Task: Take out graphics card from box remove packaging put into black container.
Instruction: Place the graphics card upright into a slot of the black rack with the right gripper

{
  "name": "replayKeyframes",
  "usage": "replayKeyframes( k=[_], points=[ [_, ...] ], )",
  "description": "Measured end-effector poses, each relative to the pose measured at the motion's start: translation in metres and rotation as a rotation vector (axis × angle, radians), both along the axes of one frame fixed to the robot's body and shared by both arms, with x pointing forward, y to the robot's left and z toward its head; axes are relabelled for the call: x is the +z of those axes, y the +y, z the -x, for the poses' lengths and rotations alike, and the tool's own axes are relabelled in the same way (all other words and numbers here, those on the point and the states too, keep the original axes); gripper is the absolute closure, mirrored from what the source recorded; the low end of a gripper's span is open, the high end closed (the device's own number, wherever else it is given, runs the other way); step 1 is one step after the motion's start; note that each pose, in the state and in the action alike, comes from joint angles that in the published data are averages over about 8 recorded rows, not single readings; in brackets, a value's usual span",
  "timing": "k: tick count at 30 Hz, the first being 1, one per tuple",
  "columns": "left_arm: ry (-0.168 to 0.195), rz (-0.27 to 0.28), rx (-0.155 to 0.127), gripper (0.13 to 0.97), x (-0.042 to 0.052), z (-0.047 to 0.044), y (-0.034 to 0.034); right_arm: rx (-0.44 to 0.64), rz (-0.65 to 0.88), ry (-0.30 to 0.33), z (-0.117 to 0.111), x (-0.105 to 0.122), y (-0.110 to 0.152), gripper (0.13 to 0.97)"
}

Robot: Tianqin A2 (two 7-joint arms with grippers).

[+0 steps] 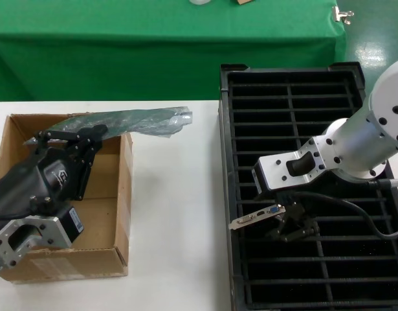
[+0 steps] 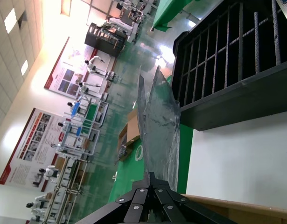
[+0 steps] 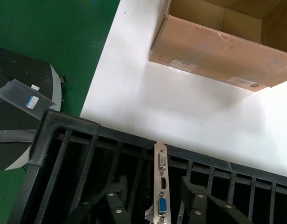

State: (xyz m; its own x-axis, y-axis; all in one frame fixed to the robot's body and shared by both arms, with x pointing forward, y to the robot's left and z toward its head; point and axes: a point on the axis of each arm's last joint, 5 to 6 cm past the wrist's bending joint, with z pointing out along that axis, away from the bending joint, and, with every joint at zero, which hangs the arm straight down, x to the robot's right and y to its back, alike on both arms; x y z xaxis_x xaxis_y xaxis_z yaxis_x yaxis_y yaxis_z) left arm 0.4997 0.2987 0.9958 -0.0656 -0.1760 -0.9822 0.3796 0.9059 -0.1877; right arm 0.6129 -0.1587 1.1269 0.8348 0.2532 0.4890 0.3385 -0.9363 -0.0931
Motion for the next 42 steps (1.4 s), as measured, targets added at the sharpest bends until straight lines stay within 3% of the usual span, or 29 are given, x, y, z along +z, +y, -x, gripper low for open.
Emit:
replayKeyframes(
  k=[4,8,16,25,42],
  points=[
    [0.000,0.000,0.000,0.958,0.0000,0.0000,0.0000,0.000,0.006,0.000,0.000,0.000,0.000,0.696],
    [0.000,0.000,0.000,0.958,0.0000,0.0000,0.0000,0.000,0.012,-0.001,0.001,0.000,-0.001,0.696],
    [0.000,0.000,0.000,0.958,0.0000,0.0000,0.0000,0.000,0.020,-0.005,0.003,0.001,-0.002,0.851],
    [0.000,0.000,0.000,0.958,0.0000,0.0000,0.0000,-0.012,0.031,-0.005,0.005,0.001,-0.009,0.937],
    [0.000,0.000,0.000,0.958,0.0000,0.0000,0.0000,-0.065,0.051,-0.023,0.011,0.006,-0.026,0.950]
  ],
)
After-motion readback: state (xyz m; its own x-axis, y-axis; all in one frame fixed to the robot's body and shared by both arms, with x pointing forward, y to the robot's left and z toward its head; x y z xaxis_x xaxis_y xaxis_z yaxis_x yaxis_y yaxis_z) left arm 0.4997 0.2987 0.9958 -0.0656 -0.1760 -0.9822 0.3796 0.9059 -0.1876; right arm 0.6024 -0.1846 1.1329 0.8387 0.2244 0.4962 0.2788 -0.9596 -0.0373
